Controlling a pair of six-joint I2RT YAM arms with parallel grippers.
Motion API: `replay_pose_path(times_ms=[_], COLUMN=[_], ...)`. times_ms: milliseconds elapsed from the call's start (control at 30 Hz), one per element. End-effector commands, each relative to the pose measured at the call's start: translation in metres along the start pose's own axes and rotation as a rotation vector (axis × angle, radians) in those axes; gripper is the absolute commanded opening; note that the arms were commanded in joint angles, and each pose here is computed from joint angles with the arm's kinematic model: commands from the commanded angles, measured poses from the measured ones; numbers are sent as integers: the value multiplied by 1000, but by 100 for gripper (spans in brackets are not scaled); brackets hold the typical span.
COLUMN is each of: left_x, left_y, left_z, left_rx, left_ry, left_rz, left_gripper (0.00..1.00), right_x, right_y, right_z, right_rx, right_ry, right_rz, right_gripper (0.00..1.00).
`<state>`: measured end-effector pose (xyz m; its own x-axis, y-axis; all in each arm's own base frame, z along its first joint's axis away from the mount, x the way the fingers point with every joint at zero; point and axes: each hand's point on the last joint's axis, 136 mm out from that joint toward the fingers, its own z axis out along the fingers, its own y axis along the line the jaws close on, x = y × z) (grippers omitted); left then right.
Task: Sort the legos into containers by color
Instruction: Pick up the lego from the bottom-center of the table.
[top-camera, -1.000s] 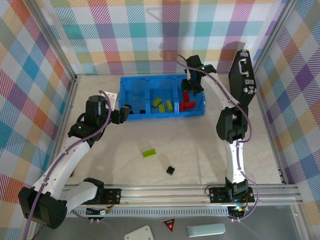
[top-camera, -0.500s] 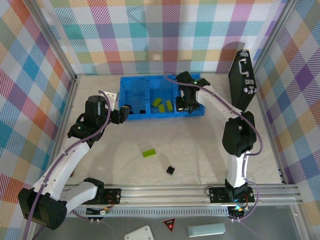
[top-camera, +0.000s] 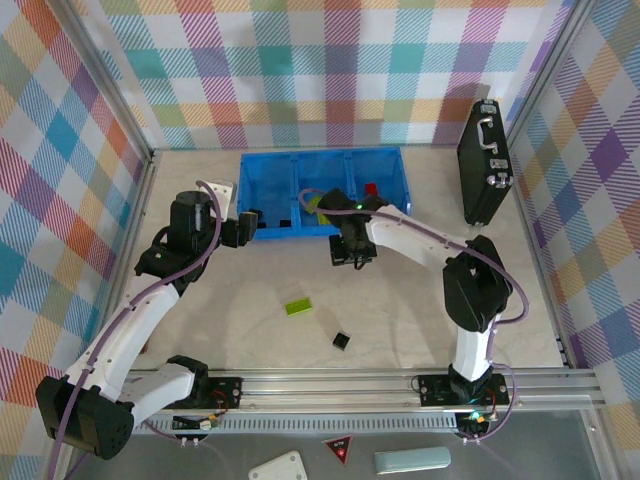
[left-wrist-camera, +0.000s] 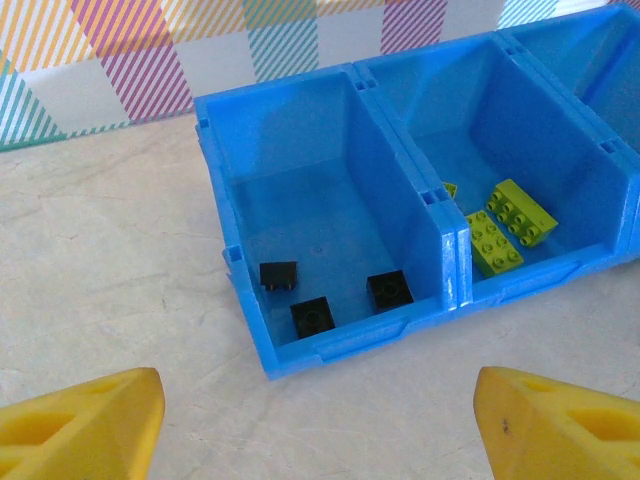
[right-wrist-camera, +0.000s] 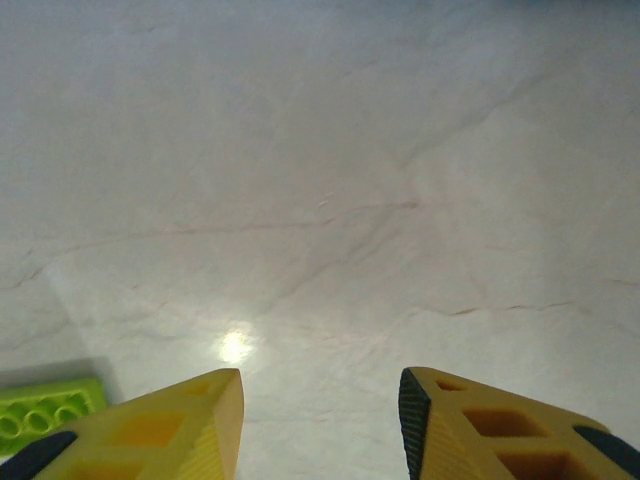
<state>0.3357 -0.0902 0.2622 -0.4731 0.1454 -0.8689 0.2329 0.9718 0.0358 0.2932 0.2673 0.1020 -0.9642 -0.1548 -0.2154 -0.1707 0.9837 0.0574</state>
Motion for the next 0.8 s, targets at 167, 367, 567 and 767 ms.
replay_pose_path(times_ms=[167,367,567,767], left_x=[-20,-20,-20,-19], left_y=[5,5,5,5], left_z=[-14,-14,-14,-13], left_rx=[-17,-17,-18,-17], left_ry=[-59,-60,-61,-56], left_rz=[-3,-3,-3,-3], left_gripper=[81,81,81,81], right_x=[24,37,50,62], right_y=[52,83,106,122], right_z=[8,17,26,34], right_rx=[-22,-36,-49,-45], right_ry=[20,48,78,109], right_rz=[37,2,-35,-66], right_gripper=[48,48,51,56])
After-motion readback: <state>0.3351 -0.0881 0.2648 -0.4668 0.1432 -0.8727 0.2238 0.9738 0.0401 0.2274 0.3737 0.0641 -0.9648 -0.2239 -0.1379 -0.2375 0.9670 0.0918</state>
